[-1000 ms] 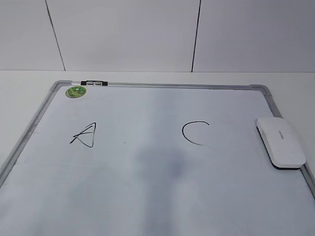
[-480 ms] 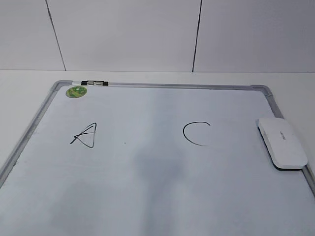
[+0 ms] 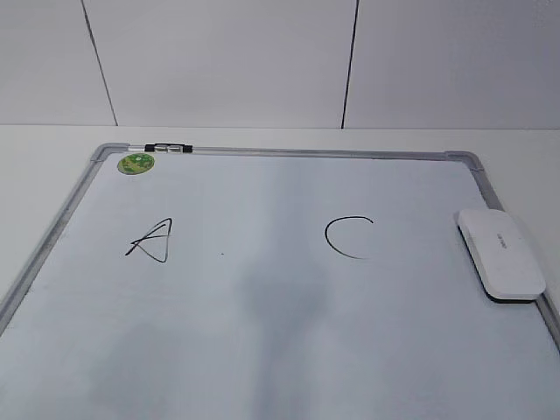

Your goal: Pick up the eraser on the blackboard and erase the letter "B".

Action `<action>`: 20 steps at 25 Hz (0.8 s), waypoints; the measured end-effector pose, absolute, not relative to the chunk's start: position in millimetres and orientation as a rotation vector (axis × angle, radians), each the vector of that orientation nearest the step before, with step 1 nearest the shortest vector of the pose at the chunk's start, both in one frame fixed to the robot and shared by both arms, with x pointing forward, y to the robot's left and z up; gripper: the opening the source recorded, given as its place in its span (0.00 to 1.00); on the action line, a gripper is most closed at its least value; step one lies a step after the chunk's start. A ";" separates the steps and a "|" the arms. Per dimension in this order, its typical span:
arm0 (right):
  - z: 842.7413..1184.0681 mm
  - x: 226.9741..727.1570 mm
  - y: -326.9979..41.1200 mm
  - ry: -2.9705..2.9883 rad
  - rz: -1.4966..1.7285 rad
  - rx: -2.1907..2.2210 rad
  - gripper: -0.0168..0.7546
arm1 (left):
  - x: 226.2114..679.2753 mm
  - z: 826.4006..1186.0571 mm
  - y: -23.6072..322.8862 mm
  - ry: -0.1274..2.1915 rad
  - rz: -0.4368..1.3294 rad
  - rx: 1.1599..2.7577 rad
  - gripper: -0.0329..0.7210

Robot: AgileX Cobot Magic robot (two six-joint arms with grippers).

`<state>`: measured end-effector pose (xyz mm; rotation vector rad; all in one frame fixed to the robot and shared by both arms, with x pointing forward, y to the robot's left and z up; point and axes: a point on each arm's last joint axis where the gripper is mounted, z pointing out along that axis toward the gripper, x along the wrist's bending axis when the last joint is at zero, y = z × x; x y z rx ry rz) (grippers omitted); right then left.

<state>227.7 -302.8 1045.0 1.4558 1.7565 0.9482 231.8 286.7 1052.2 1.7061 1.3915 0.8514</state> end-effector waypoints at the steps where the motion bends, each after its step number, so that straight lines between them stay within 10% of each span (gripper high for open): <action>1: 1045.0 227.7 -302.8 1.757 0.948 1.456 0.79 | 231.8 1052.2 286.7 1.392 0.851 1.706 0.59; 20: 1045.1 227.5 -301.4 1.647 0.886 1.543 0.79 | 231.8 1052.2 286.9 1.386 0.850 1.710 0.57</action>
